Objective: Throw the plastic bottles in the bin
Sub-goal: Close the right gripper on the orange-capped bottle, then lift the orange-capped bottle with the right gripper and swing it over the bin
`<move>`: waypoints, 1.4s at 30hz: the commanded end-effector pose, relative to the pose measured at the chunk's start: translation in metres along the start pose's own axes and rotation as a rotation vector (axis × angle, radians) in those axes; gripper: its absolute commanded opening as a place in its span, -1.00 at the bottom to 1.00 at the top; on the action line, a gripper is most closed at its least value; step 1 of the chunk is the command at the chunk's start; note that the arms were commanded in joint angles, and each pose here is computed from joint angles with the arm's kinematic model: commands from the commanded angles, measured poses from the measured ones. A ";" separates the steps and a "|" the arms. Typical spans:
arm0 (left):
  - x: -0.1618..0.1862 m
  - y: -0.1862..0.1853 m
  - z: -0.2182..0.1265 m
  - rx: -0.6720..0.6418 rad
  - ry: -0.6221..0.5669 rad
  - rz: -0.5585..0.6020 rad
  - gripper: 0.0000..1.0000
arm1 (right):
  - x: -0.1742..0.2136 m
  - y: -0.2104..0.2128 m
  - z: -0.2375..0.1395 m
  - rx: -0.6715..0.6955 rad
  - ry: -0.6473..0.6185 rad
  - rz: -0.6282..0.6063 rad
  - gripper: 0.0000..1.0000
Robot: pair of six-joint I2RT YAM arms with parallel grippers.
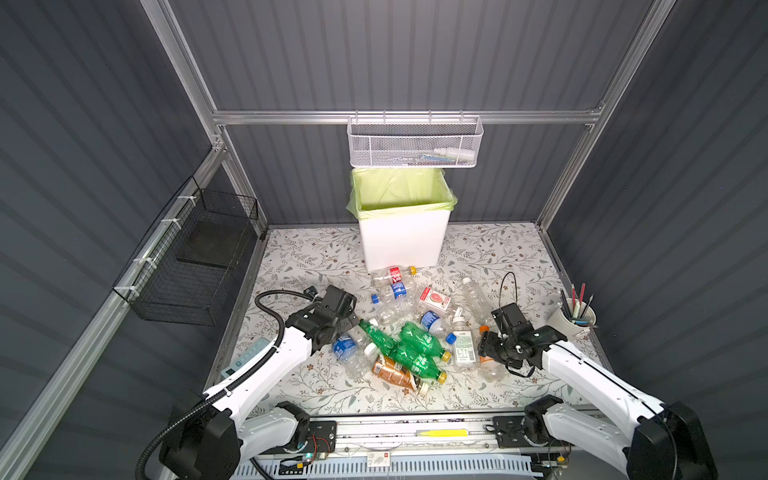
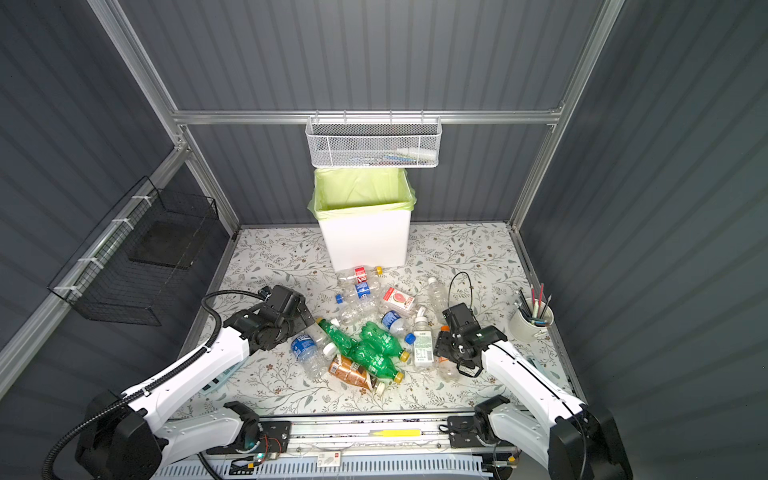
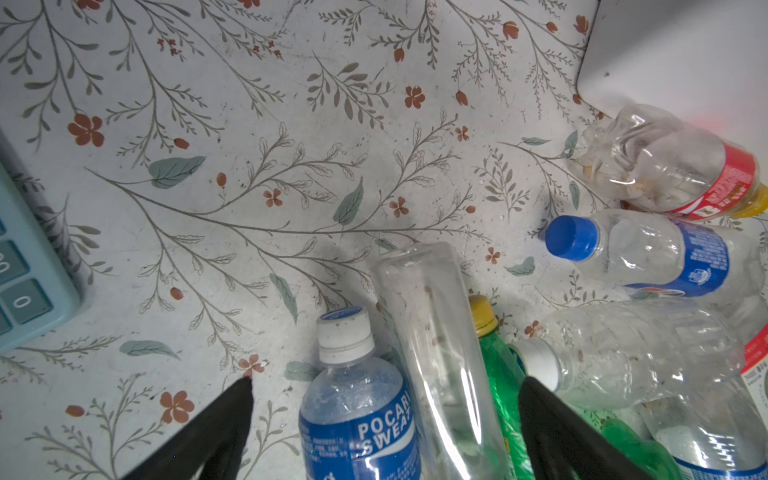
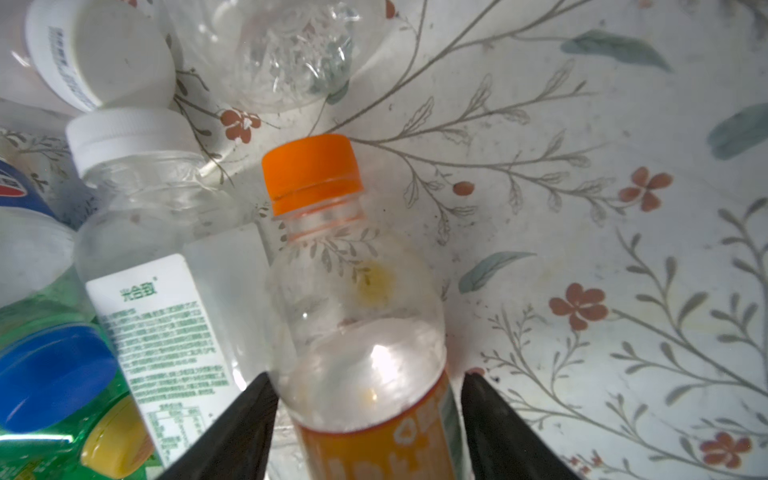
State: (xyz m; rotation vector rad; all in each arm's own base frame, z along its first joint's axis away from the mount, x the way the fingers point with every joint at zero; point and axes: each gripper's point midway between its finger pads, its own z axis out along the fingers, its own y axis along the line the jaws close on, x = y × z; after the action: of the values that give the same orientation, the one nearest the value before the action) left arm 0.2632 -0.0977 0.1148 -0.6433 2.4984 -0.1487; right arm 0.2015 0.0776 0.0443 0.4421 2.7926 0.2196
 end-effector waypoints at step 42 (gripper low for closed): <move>-0.008 -0.015 0.009 0.075 -0.068 0.092 1.00 | -0.355 0.333 -0.295 -0.986 -0.829 -0.143 0.10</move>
State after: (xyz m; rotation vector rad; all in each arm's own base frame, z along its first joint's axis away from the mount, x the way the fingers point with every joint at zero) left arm 0.2840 -0.1063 0.1243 -0.5127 2.4192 -0.1847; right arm 0.4939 0.1677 0.5199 0.1638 1.5100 0.8323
